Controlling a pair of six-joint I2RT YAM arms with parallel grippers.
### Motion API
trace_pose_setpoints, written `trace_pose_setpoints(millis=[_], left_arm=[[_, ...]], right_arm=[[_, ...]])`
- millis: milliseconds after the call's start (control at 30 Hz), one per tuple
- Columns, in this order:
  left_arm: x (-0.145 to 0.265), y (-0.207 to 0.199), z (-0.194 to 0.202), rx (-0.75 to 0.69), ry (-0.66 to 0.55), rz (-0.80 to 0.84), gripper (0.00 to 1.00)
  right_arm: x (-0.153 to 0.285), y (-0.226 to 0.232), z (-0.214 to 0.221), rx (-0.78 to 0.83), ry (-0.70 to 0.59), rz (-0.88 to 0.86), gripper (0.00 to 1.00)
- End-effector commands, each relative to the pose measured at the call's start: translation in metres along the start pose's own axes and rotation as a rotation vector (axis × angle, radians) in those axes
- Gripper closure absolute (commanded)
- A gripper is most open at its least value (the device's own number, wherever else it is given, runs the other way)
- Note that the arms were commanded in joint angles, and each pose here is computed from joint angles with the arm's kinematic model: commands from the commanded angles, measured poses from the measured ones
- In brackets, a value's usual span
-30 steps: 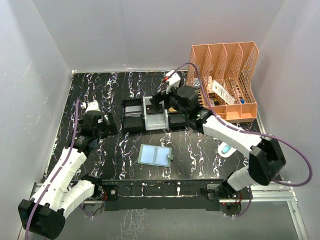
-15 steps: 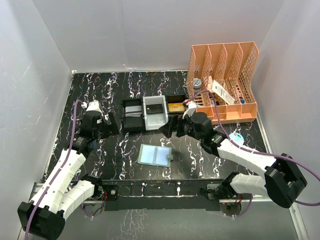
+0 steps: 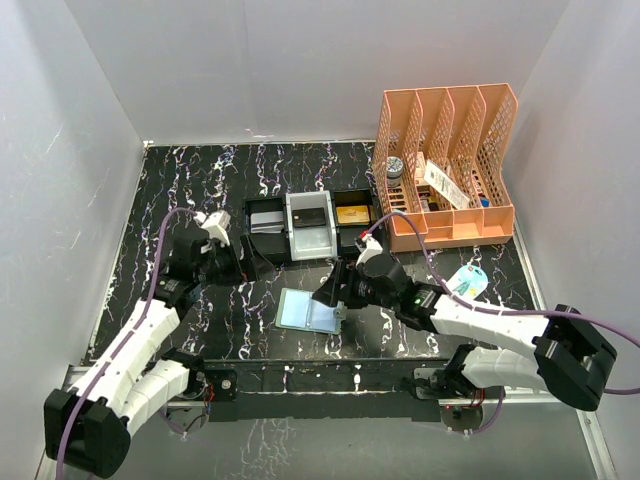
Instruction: Take the credit cards out of the card holder
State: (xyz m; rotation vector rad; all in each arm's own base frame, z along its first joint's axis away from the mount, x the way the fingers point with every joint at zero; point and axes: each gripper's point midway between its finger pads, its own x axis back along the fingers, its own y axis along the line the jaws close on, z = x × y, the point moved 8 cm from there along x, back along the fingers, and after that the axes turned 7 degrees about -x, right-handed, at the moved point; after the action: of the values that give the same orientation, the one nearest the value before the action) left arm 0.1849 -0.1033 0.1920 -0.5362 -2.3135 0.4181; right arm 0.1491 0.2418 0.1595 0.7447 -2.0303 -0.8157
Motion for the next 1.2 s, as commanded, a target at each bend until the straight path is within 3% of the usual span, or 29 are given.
trace_pose_setpoints(millis=[0,167,333,600,833,1167], left_arm=[[-0.009,-0.026,0.016,0.117,0.085,0.286,0.09],[-0.022,-0.034,0.039,0.096,0.177,0.229,0.15],[-0.036,-0.040,0.062,0.099,0.240,0.184,0.21],[-0.047,-0.036,0.075,0.107,0.291,0.127,0.26],[-0.051,-0.037,0.078,0.113,0.297,0.127,0.28],[-0.058,-0.037,0.084,0.102,0.334,0.130,0.31]], right_arm=[[0.003,-0.005,0.004,-0.068,-0.051,0.139,0.37],[0.001,-0.007,0.021,-0.068,0.020,0.134,0.47],[-0.004,0.007,0.029,-0.038,0.054,0.097,0.49],[-0.025,0.010,0.030,0.005,0.060,0.231,0.52],[-0.031,-0.019,0.030,0.006,-0.004,0.490,0.52],[-0.026,-0.035,0.034,-0.004,-0.017,0.569,0.52]])
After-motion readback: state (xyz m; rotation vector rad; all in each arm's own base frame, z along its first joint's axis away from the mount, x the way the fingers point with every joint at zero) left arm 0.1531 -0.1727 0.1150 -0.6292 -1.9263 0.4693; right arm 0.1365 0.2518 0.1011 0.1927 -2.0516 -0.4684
